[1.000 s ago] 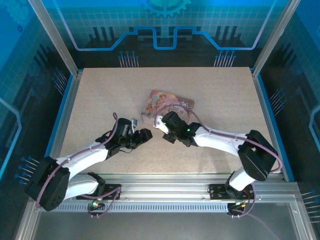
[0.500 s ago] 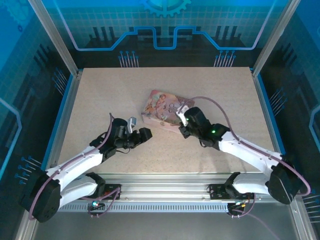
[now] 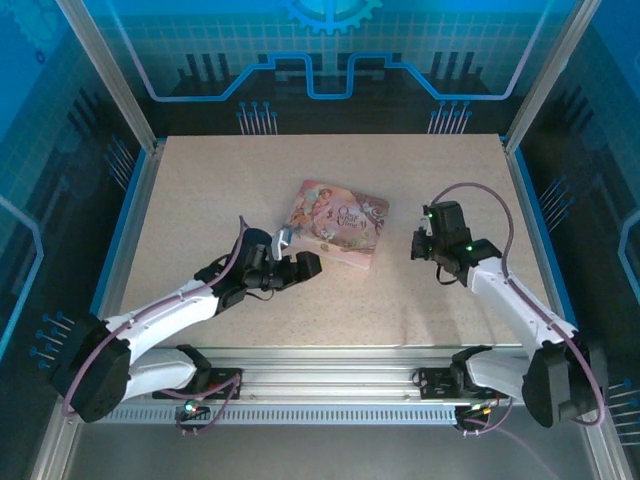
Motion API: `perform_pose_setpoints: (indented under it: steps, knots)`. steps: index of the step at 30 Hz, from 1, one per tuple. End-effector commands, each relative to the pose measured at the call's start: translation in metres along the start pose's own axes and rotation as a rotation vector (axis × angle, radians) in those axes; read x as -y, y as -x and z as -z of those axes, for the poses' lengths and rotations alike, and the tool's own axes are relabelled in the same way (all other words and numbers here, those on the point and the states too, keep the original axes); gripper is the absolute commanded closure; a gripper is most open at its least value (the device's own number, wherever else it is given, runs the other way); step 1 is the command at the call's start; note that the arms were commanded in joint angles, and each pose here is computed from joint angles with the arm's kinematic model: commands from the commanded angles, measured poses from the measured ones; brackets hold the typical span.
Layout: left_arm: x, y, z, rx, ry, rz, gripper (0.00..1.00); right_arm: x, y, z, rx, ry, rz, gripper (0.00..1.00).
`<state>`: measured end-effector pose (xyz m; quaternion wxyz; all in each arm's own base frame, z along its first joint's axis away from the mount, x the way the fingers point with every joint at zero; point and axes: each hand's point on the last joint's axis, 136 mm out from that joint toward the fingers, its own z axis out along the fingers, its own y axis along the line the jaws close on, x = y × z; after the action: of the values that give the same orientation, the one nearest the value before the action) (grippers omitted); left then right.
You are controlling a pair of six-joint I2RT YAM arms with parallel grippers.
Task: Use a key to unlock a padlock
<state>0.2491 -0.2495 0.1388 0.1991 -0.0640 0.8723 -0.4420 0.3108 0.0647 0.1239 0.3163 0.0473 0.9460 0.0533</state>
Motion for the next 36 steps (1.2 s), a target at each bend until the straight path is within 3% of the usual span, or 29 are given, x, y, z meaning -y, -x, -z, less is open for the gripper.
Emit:
perform_pose_setpoints:
  steps: [1, 17, 22, 33, 34, 35, 36]
  knots:
    - [0.022, 0.007, 0.000, 0.019, -0.059, -0.054, 0.17, 0.001, -0.016, -0.015, -0.084, 0.055, -0.111, 1.00]
    - [0.013, 0.003, 0.004, 0.037, -0.034, -0.021, 0.17, 0.018, -0.040, -0.068, -0.237, 0.055, -0.290, 0.99]
    - [0.009, 0.004, 0.007, 0.051, -0.016, -0.018, 0.16, 0.021, -0.040, -0.066, -0.239, 0.044, -0.308, 0.72]
    - [-0.007, 0.025, 0.025, 0.134, 0.082, -0.021, 0.13, 0.033, -0.019, -0.013, -0.122, 0.007, -0.254, 0.48]
    - [-0.010, 0.028, 0.029, 0.146, 0.104, -0.029, 0.02, 0.034, -0.017, -0.008, -0.105, 0.005, -0.246, 0.12]
    - [-0.014, 0.032, 0.033, 0.159, 0.130, -0.039, 0.01, 0.034, -0.014, -0.002, -0.085, 0.007, -0.235, 0.00]
    - [-0.018, 0.036, 0.038, 0.170, 0.158, -0.048, 0.01, 0.033, -0.011, 0.003, -0.068, 0.010, -0.223, 0.00]
